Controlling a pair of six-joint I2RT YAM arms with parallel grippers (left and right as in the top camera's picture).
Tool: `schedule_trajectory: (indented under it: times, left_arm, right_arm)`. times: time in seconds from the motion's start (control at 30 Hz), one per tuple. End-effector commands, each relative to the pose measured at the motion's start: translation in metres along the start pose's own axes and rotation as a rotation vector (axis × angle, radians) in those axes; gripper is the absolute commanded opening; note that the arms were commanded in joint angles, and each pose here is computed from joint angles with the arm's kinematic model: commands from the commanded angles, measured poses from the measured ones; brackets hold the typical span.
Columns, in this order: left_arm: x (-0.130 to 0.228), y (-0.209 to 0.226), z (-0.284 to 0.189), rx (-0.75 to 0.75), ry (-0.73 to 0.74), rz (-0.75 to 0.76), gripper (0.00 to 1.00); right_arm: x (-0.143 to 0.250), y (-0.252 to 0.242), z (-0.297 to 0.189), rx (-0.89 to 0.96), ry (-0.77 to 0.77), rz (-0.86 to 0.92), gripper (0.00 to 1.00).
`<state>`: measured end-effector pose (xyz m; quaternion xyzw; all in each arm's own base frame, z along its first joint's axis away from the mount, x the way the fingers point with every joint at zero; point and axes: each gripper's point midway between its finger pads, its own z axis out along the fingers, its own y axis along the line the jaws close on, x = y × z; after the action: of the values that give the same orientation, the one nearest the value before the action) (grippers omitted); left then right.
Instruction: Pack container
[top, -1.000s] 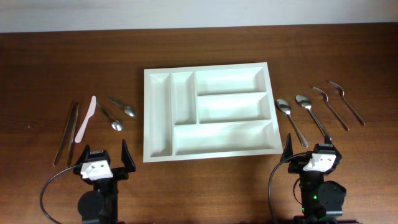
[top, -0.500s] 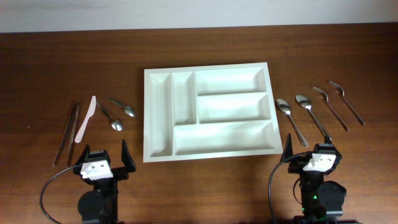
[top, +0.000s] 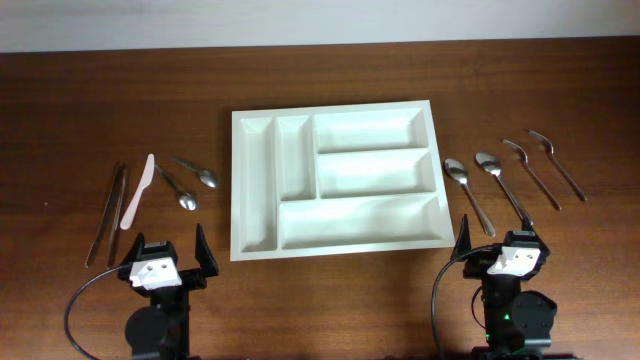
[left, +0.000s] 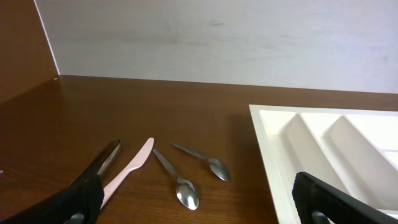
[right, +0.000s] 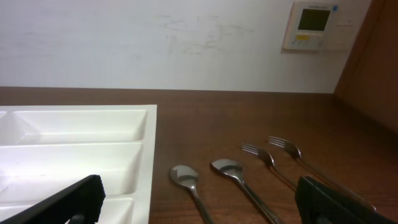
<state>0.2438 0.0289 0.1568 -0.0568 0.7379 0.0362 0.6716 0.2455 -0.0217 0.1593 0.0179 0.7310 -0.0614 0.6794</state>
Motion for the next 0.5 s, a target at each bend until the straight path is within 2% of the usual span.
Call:
schedule_trajectory:
  times: [0.0, 0.33, 0.47]
  left_arm:
    - [0.000, -0.001, 0.000, 0.006, -0.011, 0.012, 0.99]
    - [0.000, -0.001, 0.000, 0.006, -0.011, 0.012, 0.99]
    - [0.000, -0.001, 0.000, 0.006, -0.011, 0.012, 0.99]
  right_arm:
    - [0.003, 0.000, 0.000, 0.007, 0.006, 0.000, 0.99]
    - [0.001, -0.003, 0.000, 0.022, 0.000, -0.010, 0.99]
    - [-0.001, 0.007, 0.000, -0.038, -0.008, 0.078, 0.98]
